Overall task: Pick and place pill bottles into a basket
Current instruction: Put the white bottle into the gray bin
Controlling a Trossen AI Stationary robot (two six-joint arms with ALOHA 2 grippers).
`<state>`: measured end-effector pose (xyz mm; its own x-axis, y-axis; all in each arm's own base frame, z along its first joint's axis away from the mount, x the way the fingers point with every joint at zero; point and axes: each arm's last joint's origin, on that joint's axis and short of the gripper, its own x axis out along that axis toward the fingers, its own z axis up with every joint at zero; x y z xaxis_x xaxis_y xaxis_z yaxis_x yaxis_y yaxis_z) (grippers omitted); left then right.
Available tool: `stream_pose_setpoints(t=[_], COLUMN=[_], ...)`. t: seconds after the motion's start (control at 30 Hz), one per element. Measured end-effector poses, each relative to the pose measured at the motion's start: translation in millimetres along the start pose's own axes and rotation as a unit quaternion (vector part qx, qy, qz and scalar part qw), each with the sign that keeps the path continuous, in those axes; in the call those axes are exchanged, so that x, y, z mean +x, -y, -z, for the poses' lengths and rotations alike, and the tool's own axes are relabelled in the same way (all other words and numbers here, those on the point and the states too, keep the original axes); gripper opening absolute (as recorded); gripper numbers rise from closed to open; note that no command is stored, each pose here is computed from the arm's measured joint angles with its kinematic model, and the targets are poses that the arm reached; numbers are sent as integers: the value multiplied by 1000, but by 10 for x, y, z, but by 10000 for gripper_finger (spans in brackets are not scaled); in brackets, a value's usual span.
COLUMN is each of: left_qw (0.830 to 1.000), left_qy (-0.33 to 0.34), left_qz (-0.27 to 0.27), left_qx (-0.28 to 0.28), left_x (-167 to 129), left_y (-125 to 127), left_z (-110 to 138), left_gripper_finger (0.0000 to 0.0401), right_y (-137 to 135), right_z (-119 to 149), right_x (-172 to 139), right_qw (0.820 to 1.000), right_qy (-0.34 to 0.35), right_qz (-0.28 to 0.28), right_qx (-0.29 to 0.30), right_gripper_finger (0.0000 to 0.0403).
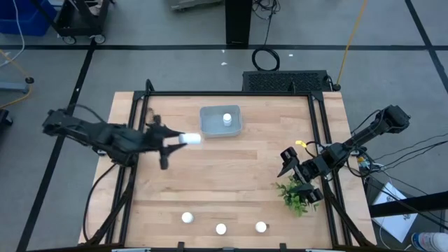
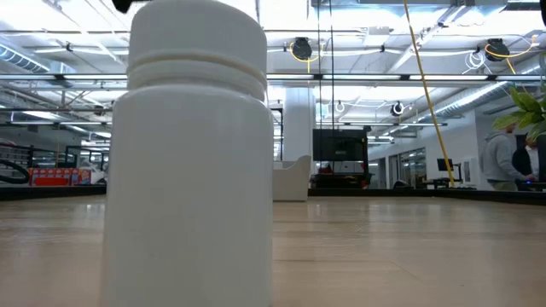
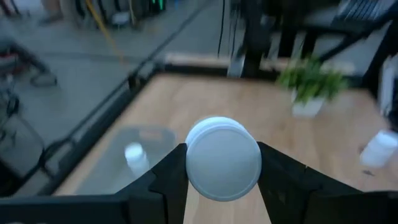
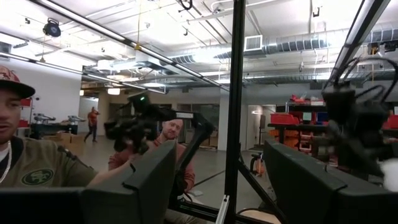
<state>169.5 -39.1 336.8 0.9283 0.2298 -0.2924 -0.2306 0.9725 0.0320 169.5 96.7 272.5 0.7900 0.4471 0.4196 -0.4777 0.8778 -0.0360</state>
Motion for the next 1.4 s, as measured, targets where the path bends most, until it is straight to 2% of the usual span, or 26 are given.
stream_pose_setpoints(t=[0.17, 0.27, 0.33, 0.5, 0.63, 0.77, 0.9, 1.0, 1.23, 1.4], left_qw=[996, 991, 988, 985, 984, 987, 987, 989, 992, 990], left_qy=[92, 137, 153, 159, 151, 142, 117, 96, 47, -7], left_qz=[-3, -7, -17, -68, -96, -75, -110, -113, -110, -124], left_qx=[10, 8, 11, 9, 10, 10, 4, 1, -33, -70], left_x=[-287, -421, -466, -441, -354, -231, -8, 192, 586, 822], left_y=[-160, -243, -292, -399, -480, -531, -622, -711, -995, -1243], left_z=[-172, -244, -270, -295, -303, -306, -293, -266, -152, -97], left_gripper_finger=[188, 179, 166, 166, 173, 179, 166, 166, 182, 166], right_y=[0, 0, 0, 1, 12, 25, 25, 24, 38, 38], right_z=[0, 0, -1, -10, -10, 0, -5, 1, 17, 17], right_x=[0, 0, 0, 0, 0, -1, -1, -1, -3, -3], right_qw=[1000, 1000, 1000, 1000, 999, 999, 998, 998, 997, 997], right_qy=[0, 0, 0, 5, 4, -2, 0, -3, -13, -13], right_qz=[0, 0, 0, 1, 21, 42, 41, 41, 65, 65], right_qx=[-5, -13, -17, -27, -29, -33, -38, -39, -39, -39], right_gripper_finger=[238, 238, 238, 238, 238, 238, 238, 238, 238, 238])
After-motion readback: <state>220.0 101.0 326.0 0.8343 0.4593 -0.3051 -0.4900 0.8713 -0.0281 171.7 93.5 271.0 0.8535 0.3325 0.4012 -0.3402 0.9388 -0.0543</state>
